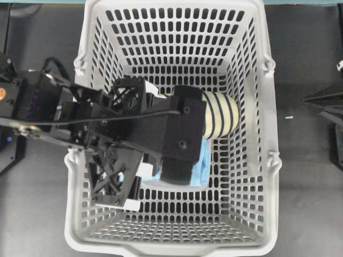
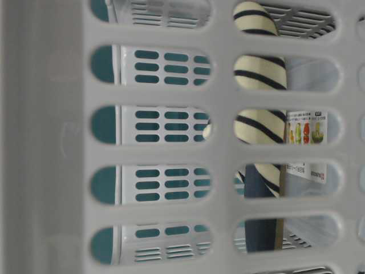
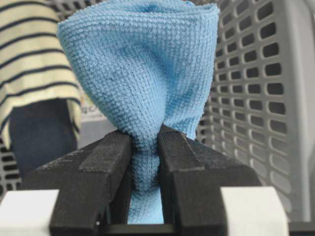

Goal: Pick up the blue cloth from the shopping basket with the left arm.
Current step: 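Lift the blue cloth up out of the basket with the left gripper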

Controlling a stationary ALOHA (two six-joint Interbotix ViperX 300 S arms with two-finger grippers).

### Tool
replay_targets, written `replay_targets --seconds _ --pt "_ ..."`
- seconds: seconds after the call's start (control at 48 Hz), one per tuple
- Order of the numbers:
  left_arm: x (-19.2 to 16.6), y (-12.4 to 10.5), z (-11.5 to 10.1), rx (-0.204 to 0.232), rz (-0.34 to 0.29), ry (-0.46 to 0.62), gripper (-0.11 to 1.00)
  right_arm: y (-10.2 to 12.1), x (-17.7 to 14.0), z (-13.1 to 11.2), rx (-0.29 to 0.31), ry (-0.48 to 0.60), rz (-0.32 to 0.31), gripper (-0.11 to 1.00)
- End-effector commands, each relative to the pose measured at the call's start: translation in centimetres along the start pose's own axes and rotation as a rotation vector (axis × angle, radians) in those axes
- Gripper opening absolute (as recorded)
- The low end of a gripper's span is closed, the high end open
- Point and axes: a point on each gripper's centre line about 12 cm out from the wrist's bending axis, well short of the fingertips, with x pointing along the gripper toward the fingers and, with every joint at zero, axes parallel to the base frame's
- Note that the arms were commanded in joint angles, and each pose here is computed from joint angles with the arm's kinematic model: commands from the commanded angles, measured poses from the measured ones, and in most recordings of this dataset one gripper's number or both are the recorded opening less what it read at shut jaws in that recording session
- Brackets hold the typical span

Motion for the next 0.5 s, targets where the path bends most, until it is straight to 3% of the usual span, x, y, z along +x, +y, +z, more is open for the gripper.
replay_targets --seconds 0.0,0.479 --pt "-1.6 1.1 0.3 -0.022 0.019 -0.037 0.12 0.0 0.2 0.3 0.003 -0.004 0.002 0.01" --pt "-1.7 3.4 -0.3 -0.05 0.055 -0.028 0.12 0.1 -0.1 0.6 0.003 -0.023 0.003 0.01"
